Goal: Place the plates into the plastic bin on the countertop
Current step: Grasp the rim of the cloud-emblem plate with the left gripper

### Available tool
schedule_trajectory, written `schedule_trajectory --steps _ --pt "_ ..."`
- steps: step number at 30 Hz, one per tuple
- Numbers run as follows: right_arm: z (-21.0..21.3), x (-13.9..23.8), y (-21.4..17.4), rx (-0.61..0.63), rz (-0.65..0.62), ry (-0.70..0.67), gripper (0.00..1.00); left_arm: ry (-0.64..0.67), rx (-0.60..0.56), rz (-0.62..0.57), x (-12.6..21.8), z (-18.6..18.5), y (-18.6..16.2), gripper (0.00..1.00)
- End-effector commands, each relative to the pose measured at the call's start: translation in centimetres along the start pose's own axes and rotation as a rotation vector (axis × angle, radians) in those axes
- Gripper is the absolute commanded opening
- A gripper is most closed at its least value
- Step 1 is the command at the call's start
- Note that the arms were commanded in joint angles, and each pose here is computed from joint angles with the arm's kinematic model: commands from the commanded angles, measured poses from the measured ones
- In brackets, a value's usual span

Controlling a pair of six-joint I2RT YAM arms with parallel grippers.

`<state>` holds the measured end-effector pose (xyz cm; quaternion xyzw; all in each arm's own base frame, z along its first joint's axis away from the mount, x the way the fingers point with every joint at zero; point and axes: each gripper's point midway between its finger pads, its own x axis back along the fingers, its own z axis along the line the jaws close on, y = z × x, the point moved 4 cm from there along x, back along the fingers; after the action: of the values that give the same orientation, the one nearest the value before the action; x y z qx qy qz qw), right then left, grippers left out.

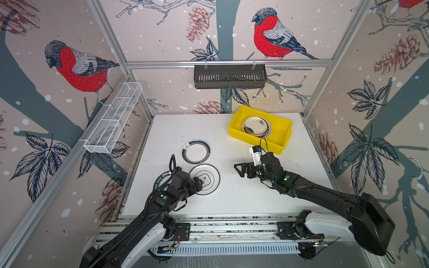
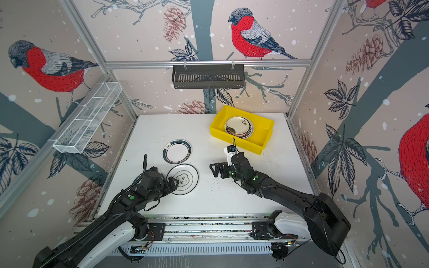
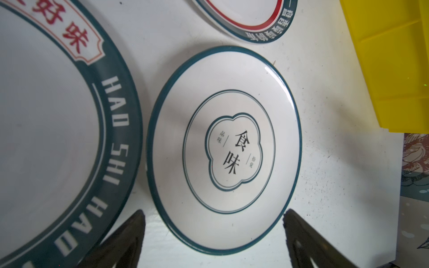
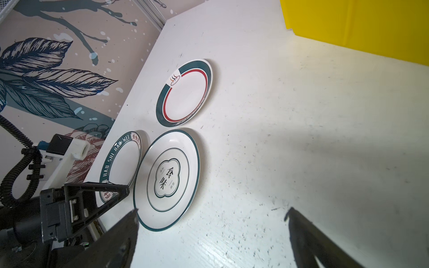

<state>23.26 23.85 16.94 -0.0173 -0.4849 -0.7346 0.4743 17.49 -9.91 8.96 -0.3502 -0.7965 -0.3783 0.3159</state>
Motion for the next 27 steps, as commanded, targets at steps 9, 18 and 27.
schedule_trajectory --steps 9,18,27 --pt "-1.2 1.2 0.3 -0.015 -0.017 -0.029 1.0 -0.01 0.109 -0.077 -1.1 1.5 -0.3 0.8" --pt "-1.4 1.3 0.2 -0.04 -0.018 -0.033 1.0 -0.023 0.121 -0.121 -1.7 1.5 0.3 0.65" --pt "-1.8 1.7 0.1 -0.057 -0.018 -0.05 1.0 -0.003 0.106 -0.142 -2.0 1.7 0.7 0.36"
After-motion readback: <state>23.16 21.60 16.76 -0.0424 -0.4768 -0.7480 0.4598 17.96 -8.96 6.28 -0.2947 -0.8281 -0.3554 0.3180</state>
